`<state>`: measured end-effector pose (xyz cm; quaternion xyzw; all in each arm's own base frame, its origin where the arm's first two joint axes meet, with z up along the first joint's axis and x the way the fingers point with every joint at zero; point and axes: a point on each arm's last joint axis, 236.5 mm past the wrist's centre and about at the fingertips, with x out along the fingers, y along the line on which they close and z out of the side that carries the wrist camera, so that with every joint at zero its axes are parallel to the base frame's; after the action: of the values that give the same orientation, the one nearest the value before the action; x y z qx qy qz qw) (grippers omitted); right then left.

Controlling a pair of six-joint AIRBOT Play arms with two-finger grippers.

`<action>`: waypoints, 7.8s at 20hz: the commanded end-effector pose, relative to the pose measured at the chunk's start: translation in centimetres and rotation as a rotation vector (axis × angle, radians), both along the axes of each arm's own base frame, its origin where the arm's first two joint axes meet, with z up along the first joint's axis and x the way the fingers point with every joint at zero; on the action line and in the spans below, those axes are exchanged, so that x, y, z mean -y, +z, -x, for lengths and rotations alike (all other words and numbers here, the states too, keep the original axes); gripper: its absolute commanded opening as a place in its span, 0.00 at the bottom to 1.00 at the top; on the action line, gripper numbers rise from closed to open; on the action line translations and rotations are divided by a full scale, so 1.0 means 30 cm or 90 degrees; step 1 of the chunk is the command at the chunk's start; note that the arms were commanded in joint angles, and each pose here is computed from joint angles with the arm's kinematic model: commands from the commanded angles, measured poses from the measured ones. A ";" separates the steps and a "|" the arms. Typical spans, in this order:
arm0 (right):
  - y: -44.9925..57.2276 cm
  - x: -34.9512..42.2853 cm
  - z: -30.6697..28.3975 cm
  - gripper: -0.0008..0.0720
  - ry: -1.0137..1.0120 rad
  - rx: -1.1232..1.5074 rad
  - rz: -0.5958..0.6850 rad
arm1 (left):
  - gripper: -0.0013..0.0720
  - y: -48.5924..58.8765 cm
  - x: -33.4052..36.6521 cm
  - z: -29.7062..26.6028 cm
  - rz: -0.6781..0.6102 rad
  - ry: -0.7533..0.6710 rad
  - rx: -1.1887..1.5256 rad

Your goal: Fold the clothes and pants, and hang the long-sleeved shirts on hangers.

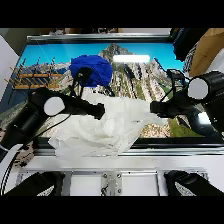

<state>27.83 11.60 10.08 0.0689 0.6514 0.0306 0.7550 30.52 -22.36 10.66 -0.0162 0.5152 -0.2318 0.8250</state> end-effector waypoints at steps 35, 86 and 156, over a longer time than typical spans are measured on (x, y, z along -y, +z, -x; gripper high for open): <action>-0.001 0.000 0.000 0.03 0.000 -0.001 0.000 | 0.96 -0.747 -1.285 -0.726 -0.463 0.267 -0.094; -0.001 0.000 0.000 0.03 0.000 -0.001 0.000 | 0.03 -0.045 -0.443 -0.019 -0.099 -0.712 0.054; 0.277 -0.585 -0.016 0.02 0.248 0.167 -0.290 | 0.03 -0.401 -0.101 0.103 -0.006 -0.818 0.038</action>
<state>27.70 26.47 17.36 0.0701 0.5488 0.2982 0.7778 27.43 -19.29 -1.38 0.3063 0.4007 -0.6776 0.5353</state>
